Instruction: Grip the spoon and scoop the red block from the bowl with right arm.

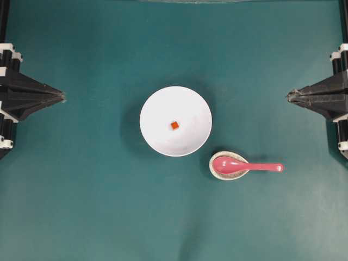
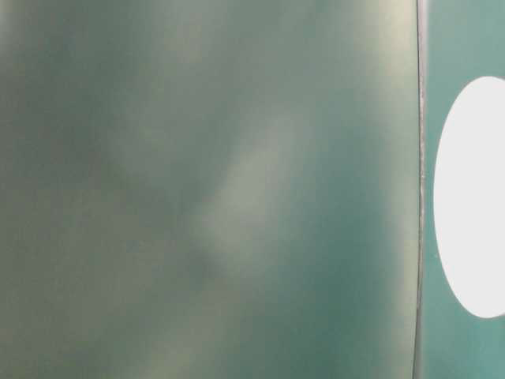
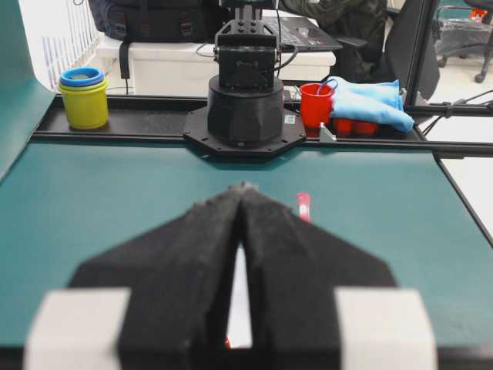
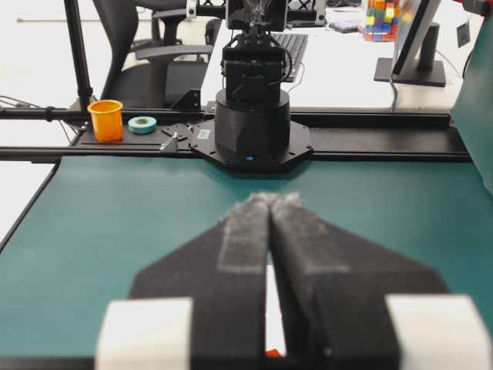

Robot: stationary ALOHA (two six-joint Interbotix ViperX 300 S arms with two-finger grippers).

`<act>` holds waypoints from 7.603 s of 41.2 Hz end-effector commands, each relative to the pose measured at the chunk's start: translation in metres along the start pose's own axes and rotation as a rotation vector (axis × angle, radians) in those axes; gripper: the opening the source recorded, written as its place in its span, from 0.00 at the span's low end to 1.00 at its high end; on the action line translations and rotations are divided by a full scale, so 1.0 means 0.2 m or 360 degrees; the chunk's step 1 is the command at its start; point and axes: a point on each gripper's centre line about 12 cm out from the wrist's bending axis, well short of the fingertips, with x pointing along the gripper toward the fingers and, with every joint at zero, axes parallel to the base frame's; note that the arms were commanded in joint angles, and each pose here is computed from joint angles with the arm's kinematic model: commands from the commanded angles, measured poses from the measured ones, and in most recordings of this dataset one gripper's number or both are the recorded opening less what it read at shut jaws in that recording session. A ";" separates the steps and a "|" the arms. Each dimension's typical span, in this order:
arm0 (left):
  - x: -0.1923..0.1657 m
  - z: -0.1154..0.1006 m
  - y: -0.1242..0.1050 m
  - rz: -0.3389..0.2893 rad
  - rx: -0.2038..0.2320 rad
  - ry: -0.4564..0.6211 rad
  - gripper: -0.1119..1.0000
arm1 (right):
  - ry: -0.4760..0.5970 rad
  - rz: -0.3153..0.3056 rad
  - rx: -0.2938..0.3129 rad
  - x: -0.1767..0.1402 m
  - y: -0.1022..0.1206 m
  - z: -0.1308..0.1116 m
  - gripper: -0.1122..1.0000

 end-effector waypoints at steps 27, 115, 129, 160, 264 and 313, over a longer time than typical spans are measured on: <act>0.02 -0.03 0.00 -0.0009 0.0017 0.0286 0.11 | -0.0058 0.0000 0.0066 0.03 0.00 0.11 0.11; 0.02 -0.05 0.00 -0.0013 0.0049 0.0303 0.11 | 0.0562 -0.0002 0.0193 0.01 0.37 -0.99 0.59; 0.02 -0.05 0.00 -0.0013 0.0051 0.0305 0.11 | 0.0651 -0.0030 0.0136 -0.01 0.36 -1.06 0.59; 0.02 -0.06 0.00 -0.0013 0.0049 0.0312 0.11 | 0.0778 -0.0041 0.0194 -0.02 0.38 -1.13 0.59; 0.02 -0.07 0.00 -0.0013 0.0049 0.0334 0.11 | 0.0757 -0.0082 0.0166 -0.01 0.36 -1.12 0.45; 0.02 -0.08 0.00 -0.0013 0.0049 0.0347 0.11 | 0.0732 -0.0061 0.0104 0.00 0.36 -1.11 0.40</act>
